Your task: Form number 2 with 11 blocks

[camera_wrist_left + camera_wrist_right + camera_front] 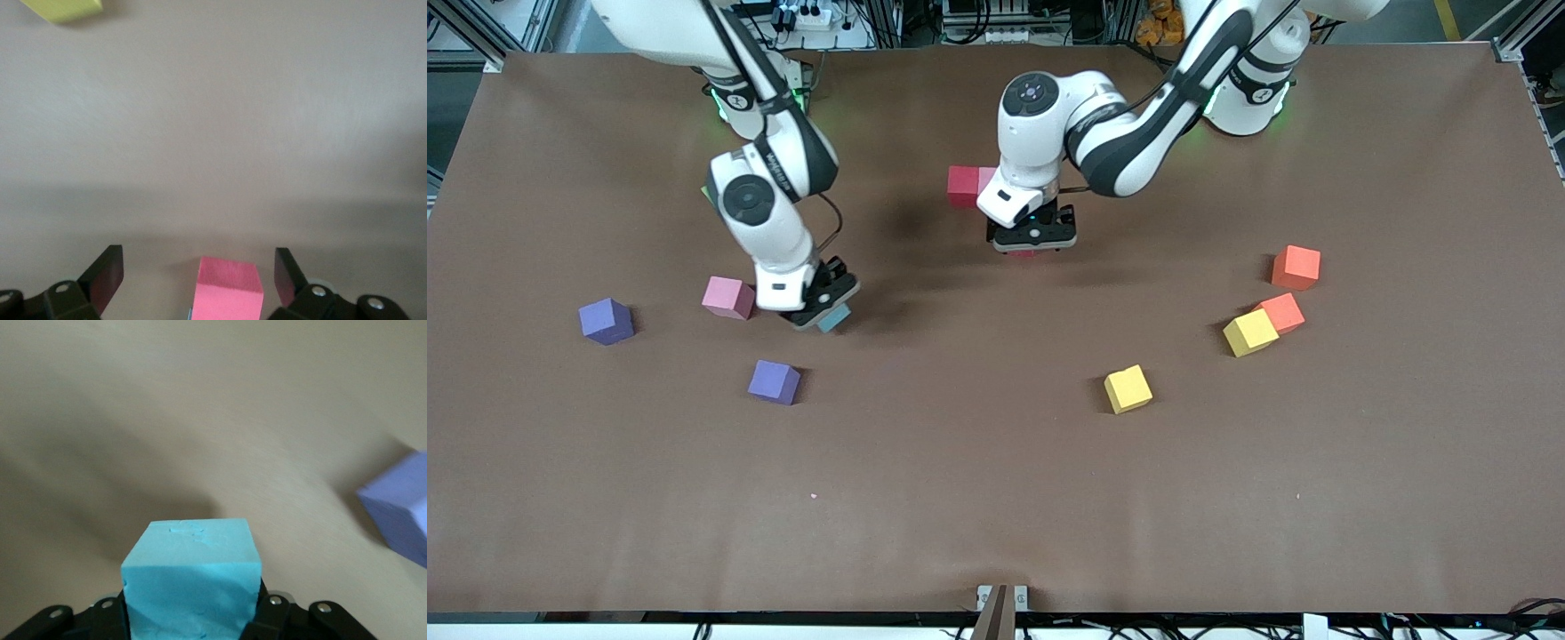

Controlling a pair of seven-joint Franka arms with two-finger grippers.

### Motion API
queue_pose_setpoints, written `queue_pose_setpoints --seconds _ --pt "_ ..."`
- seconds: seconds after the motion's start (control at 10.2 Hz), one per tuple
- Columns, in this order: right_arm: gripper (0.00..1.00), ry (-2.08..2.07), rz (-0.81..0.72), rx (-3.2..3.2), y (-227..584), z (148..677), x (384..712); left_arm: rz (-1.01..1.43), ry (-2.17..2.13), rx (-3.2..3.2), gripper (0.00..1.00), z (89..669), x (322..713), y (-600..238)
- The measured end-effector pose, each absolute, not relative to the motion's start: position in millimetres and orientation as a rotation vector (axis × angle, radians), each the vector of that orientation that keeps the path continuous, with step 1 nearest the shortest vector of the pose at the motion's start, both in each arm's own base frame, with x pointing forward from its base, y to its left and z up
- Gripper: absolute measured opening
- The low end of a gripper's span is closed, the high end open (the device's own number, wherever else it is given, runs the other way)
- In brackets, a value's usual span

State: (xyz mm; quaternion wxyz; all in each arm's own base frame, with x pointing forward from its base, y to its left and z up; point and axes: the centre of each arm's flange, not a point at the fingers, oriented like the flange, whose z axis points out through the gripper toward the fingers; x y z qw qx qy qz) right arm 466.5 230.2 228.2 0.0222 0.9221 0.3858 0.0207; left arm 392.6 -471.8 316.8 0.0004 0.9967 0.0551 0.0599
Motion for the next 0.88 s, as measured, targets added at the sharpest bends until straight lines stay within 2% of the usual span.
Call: queue_pose_setpoints --seconds 0.49,0.69,0.88 --pt "0.62 1.636 0.101 2.634 343.1 242.2 410.3 0.247 0.501 3.037 1.00 367.1 490.2 -407.6" --pt "0.62 1.799 0.050 2.515 382.2 248.2 386.3 0.265 0.597 3.007 1.00 383.2 522.4 -382.3" --pt "0.62 1.894 -0.025 2.423 429.4 250.8 366.0 0.245 0.635 3.018 1.00 372.6 560.0 -341.0"
